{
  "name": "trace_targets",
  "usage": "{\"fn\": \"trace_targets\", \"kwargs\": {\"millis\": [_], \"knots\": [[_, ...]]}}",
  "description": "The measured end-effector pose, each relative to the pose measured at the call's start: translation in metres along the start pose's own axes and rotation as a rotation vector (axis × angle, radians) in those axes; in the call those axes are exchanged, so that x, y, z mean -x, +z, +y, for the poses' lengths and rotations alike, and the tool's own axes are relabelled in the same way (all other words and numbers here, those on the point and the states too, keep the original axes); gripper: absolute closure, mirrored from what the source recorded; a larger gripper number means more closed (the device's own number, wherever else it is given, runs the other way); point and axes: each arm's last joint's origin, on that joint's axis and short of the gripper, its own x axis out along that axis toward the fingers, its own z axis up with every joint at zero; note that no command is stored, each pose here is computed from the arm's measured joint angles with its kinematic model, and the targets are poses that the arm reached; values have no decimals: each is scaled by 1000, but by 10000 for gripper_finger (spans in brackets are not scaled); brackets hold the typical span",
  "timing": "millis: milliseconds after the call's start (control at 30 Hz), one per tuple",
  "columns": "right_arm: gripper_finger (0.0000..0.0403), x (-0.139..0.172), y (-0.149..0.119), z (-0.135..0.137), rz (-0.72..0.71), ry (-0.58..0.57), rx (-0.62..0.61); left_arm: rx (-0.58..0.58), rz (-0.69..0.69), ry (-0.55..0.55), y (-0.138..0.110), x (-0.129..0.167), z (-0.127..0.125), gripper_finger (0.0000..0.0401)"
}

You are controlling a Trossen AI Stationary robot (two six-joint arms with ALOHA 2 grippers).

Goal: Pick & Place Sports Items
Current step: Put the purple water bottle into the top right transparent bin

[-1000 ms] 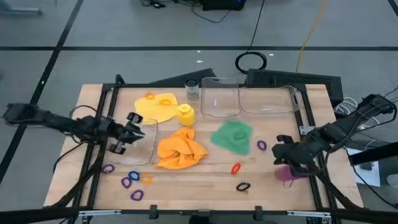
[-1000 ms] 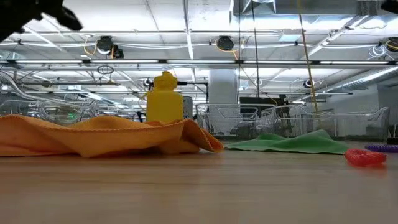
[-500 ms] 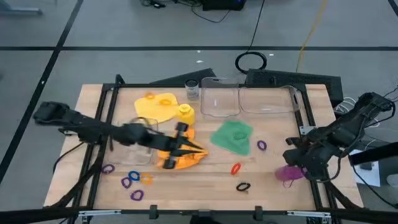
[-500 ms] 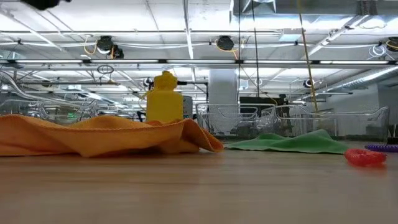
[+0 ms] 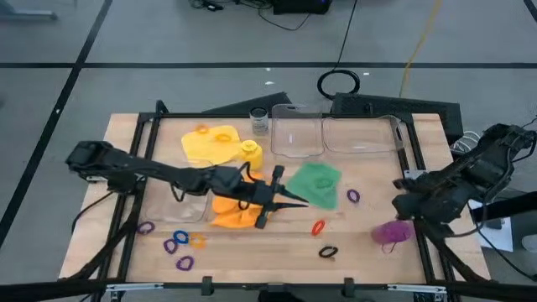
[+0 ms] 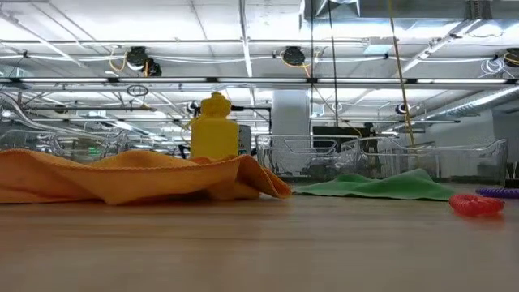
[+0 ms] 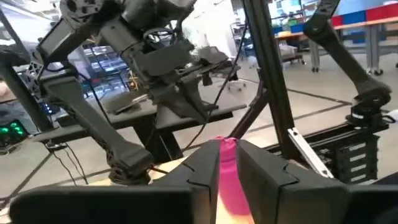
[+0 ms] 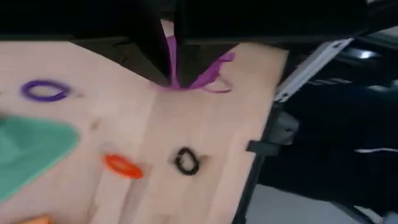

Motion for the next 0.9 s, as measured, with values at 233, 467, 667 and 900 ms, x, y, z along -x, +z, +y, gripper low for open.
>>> {"fn": "trace_targets", "kwargs": {"millis": [233,467,667,900], "knots": [[322,0,-1,1,30,38,-189,28,5,9,-2,0,4,352],[231,1,0,4,40,87,-239,26,14,5,-2,0,3,352],[180,1,5,8,2,138,-273,26,31,0,-4,0,3,352],[153,2,13,12,-81,193,-178,27,31,-2,-4,0,3,352]]}}
